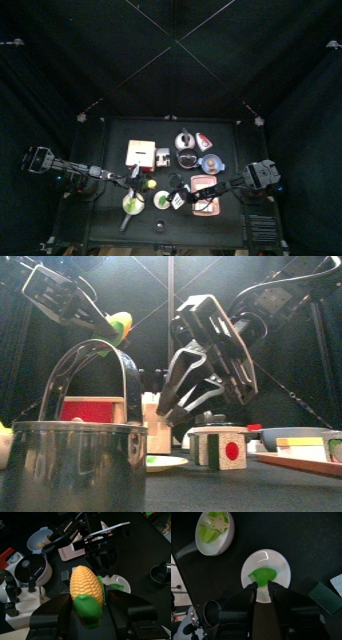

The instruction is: Hand over corn

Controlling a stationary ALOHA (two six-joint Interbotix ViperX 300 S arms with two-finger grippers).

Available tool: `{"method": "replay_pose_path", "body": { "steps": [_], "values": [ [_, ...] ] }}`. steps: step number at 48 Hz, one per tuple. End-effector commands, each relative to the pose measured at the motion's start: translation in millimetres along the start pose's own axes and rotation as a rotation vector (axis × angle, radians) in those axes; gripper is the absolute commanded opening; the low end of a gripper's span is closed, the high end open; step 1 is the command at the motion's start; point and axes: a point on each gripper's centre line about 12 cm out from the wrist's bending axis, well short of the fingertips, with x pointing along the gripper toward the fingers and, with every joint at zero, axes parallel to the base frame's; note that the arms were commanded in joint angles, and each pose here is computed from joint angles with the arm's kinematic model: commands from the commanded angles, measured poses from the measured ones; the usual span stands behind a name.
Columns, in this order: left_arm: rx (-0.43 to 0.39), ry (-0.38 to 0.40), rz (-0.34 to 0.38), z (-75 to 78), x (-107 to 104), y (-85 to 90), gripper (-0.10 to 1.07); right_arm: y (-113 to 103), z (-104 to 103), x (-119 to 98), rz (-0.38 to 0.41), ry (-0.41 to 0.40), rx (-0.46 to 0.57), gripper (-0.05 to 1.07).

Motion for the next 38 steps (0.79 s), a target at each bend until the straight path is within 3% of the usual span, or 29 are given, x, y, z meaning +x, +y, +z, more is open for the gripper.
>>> {"method": "replay_pose_path", "body": {
  "steps": [1, 21, 29, 38],
  "values": [
    [-0.012, -0.016, 0.004, 5.8, -1.1, 1.9, 0.77, 18.0, 24.4, -22.0, 0.056, -0.078, -0.01, 0.67],
    [-0.023, -0.023, 0.007, 8.8, -1.2, 2.9, 0.77, 30.7, 78.3, -91.4, 0.077, -0.387, -0.152, 0.69],
    [-0.02, -0.023, 0.002, 9.6, -0.1, 1.1, 0.77, 34.5, 94.1, -95.7, 0.07, -0.46, -0.19, 0.78],
    [-0.02, -0.022, 0.003, 11.6, 2.3, 1.7, 0.77, 42.3, 103.1, -87.7, 0.079, -0.471, -0.208, 0.85]
  ]
}}
